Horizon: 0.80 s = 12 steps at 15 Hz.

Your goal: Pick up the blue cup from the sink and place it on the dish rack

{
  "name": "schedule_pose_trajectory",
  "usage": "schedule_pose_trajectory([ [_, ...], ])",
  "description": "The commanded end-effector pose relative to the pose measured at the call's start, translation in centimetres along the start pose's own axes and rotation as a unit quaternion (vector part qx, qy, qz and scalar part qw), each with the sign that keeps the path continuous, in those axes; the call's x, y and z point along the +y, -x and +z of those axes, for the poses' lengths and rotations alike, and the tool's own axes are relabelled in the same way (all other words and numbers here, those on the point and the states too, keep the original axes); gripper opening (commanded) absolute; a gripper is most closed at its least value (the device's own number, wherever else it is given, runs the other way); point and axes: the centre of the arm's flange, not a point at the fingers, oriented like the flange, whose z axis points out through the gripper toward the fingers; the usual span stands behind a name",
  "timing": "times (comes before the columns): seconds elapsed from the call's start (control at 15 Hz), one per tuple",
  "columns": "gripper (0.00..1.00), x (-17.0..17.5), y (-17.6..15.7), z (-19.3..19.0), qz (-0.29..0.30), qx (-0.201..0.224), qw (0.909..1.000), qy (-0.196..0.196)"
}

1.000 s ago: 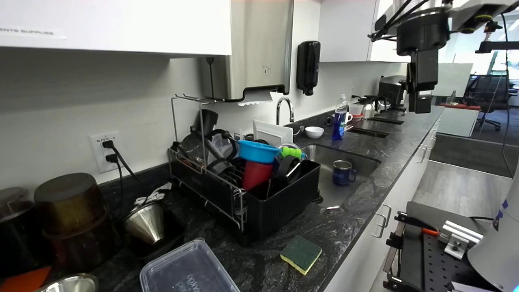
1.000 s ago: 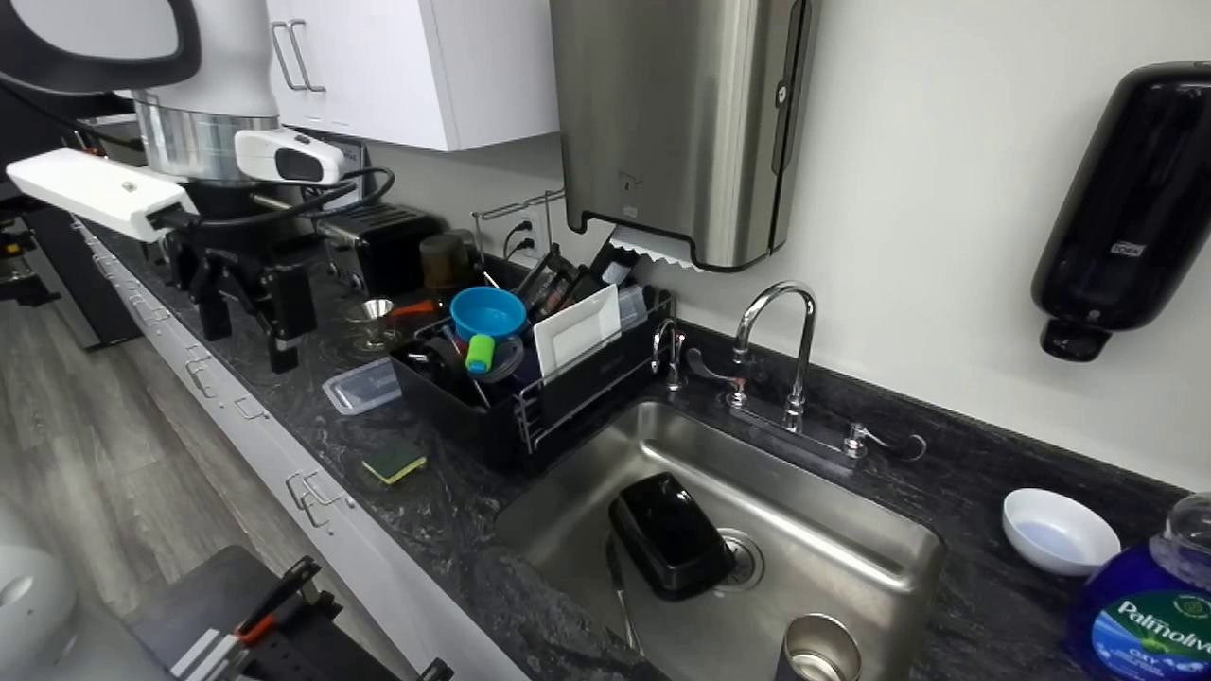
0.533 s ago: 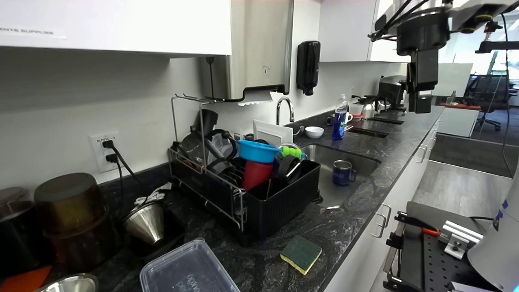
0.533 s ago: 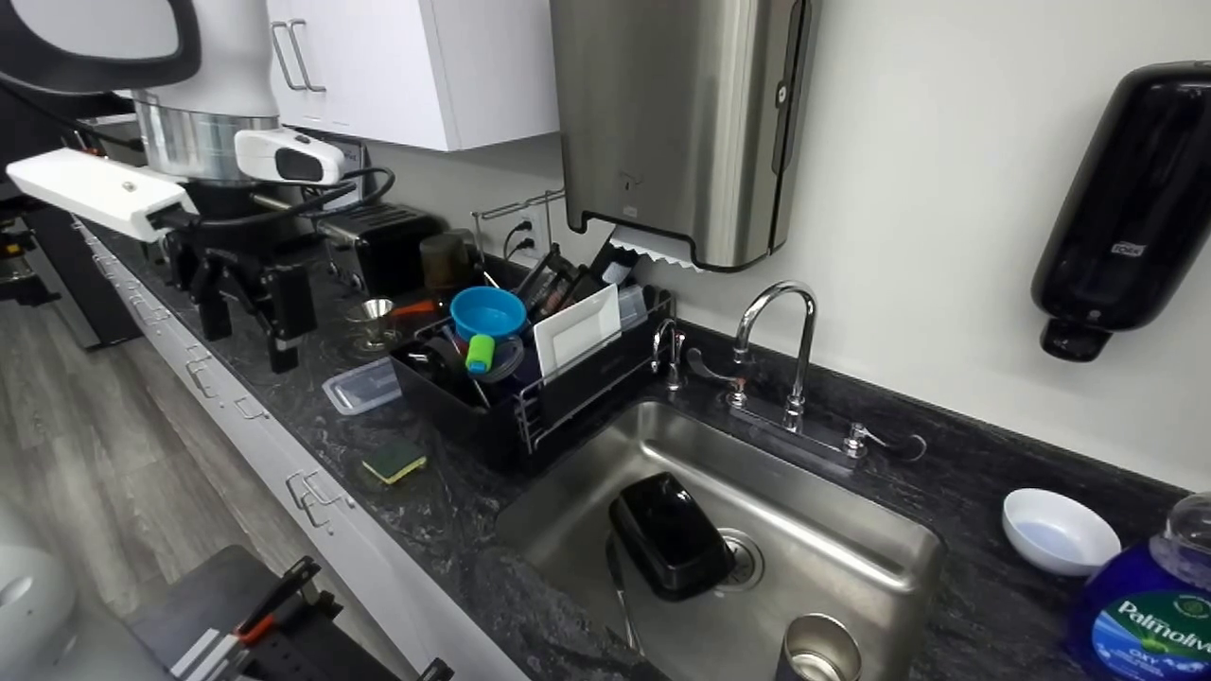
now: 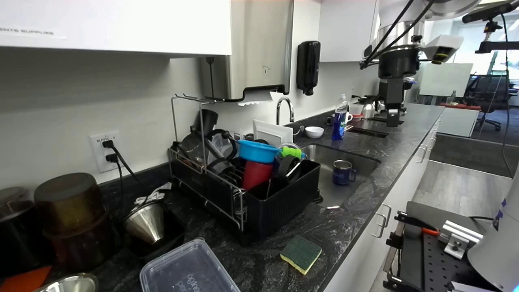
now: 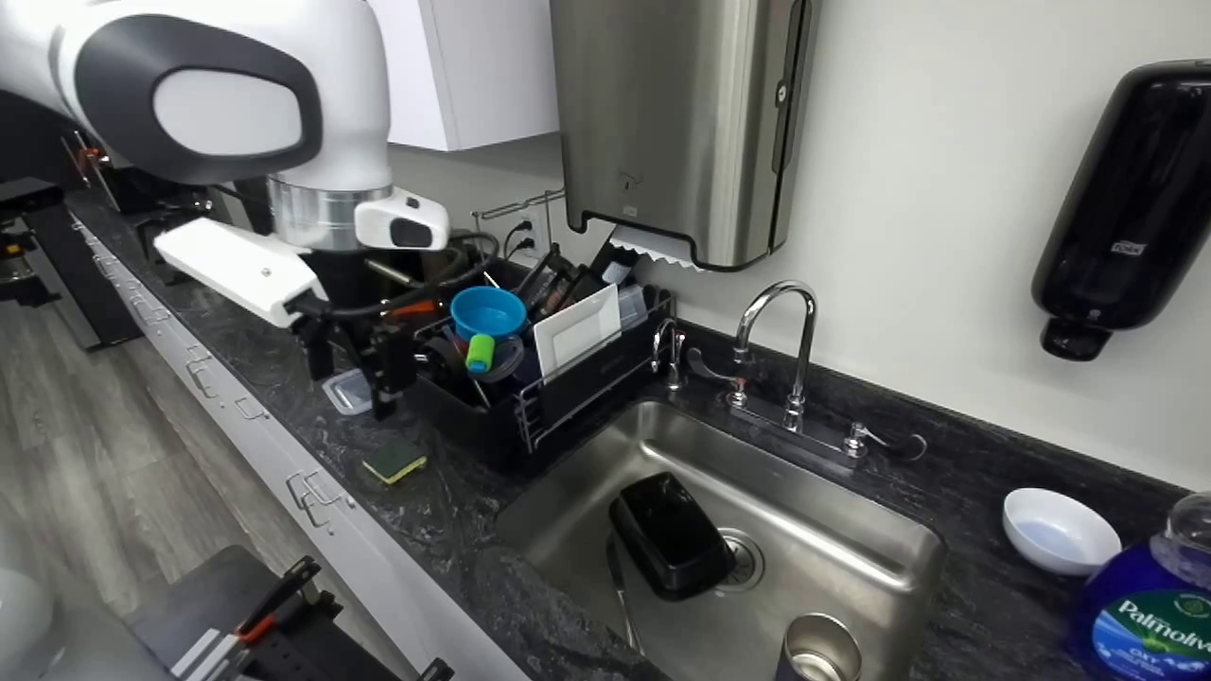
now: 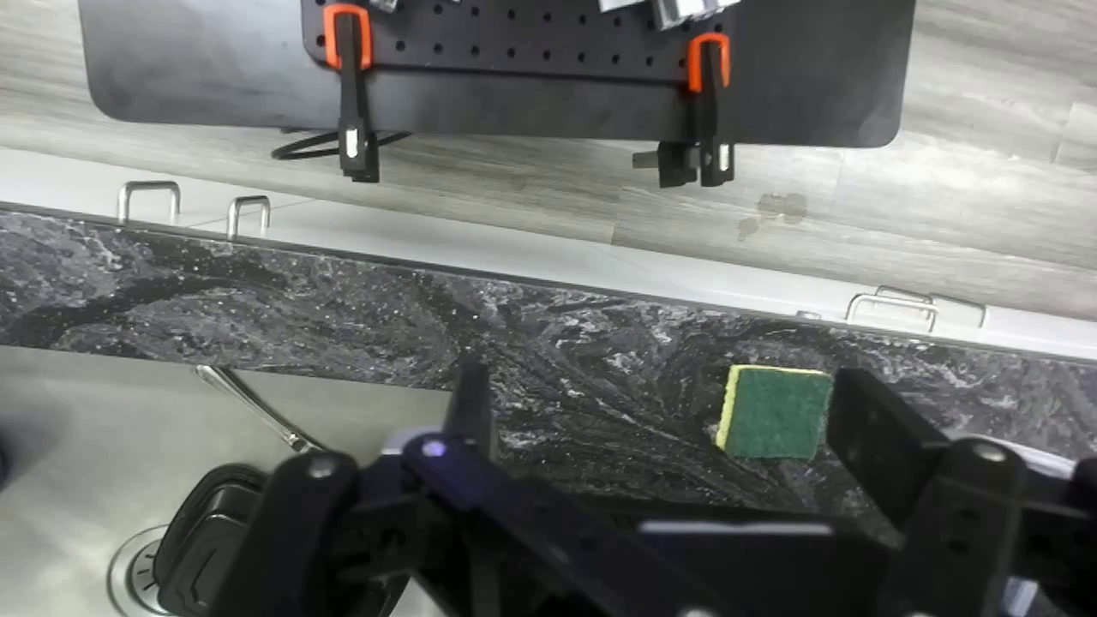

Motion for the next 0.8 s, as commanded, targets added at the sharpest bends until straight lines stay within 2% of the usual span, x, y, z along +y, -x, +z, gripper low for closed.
schedule_pose_trajectory([
  [0.0, 1.00, 4.5, -2.5, 0.8, 0.003, 0.015, 0.9999, 0.001],
  [0.33, 1.00, 11.2, -5.7, 2.7, 0.048, 0.043, 0.9978, 0.017],
  [0.73, 1.00, 19.0, -10.7, 5.4, 0.116, 0.055, 0.9905, 0.049],
])
